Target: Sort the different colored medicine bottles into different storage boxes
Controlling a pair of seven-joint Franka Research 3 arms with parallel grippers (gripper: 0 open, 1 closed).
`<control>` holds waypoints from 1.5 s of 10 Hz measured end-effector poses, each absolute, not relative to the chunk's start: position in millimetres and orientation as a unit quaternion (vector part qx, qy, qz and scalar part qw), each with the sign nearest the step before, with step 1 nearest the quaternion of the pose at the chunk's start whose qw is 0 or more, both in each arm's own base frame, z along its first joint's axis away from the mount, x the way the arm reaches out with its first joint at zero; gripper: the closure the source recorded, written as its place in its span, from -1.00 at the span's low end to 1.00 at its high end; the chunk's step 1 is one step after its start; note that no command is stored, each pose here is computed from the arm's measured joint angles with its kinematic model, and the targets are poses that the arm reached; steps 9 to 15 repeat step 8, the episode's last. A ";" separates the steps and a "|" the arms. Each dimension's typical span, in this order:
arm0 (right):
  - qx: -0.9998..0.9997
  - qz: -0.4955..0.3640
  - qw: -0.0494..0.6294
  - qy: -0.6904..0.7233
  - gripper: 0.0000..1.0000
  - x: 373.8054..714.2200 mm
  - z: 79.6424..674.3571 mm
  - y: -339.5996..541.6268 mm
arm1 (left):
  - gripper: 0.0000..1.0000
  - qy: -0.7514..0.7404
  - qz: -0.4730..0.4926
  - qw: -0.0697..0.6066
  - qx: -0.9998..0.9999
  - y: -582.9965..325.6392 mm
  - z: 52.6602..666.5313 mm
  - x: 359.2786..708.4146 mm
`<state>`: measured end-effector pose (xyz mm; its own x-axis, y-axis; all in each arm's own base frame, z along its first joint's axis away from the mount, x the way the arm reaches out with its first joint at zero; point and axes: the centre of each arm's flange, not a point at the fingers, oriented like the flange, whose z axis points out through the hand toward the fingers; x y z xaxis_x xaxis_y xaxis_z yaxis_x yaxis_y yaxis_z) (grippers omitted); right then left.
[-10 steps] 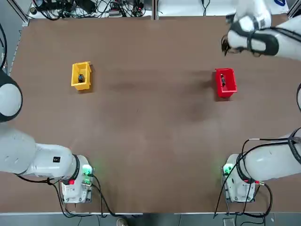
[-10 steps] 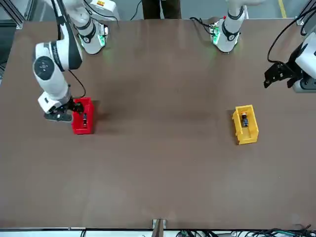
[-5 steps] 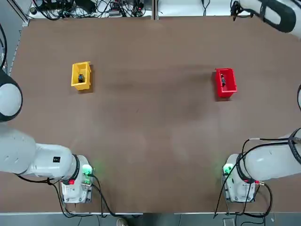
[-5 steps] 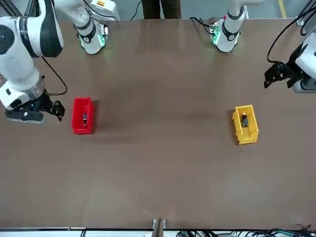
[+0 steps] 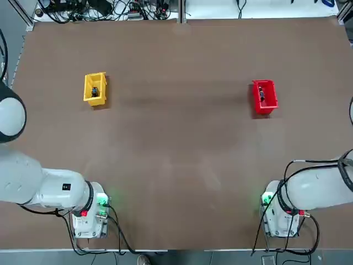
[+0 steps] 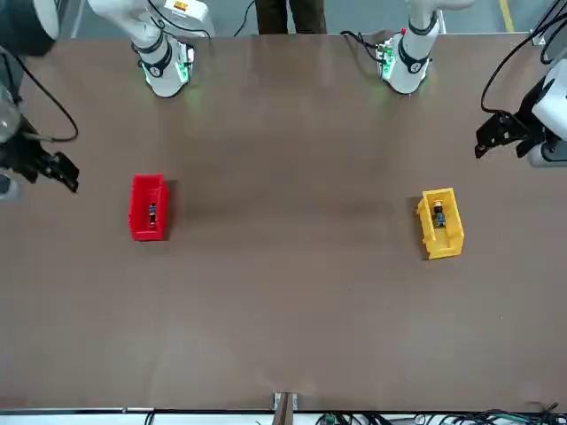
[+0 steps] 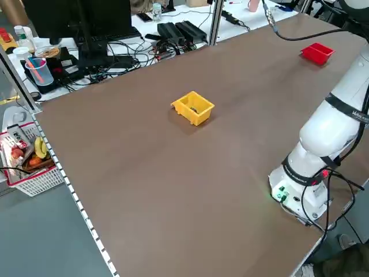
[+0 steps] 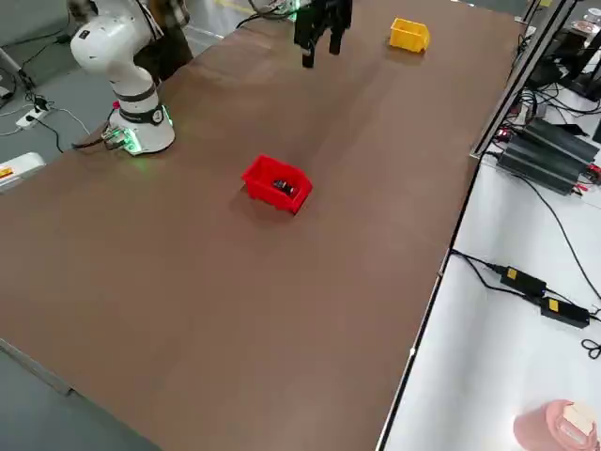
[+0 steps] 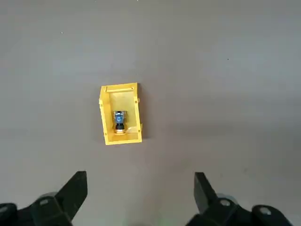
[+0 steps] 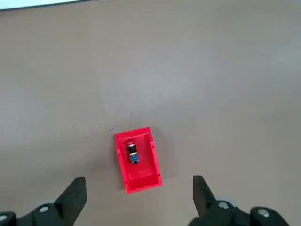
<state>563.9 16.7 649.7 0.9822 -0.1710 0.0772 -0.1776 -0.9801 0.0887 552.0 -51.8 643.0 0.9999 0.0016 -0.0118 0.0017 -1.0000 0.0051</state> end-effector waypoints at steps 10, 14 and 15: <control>0.994 0.023 0.016 -0.107 -1.00 567.7 657.0 8.6 | -1.00 -0.006 -0.005 0.003 1.000 -53.8 643.2 552.0; 0.994 0.023 0.016 -0.107 -1.00 567.7 657.0 8.6 | -1.00 -0.006 -0.005 0.003 1.000 -53.8 643.2 552.0; 0.994 0.023 0.016 -0.107 -1.00 567.7 657.0 8.6 | -1.00 -0.006 -0.005 0.003 1.000 -53.8 643.2 552.0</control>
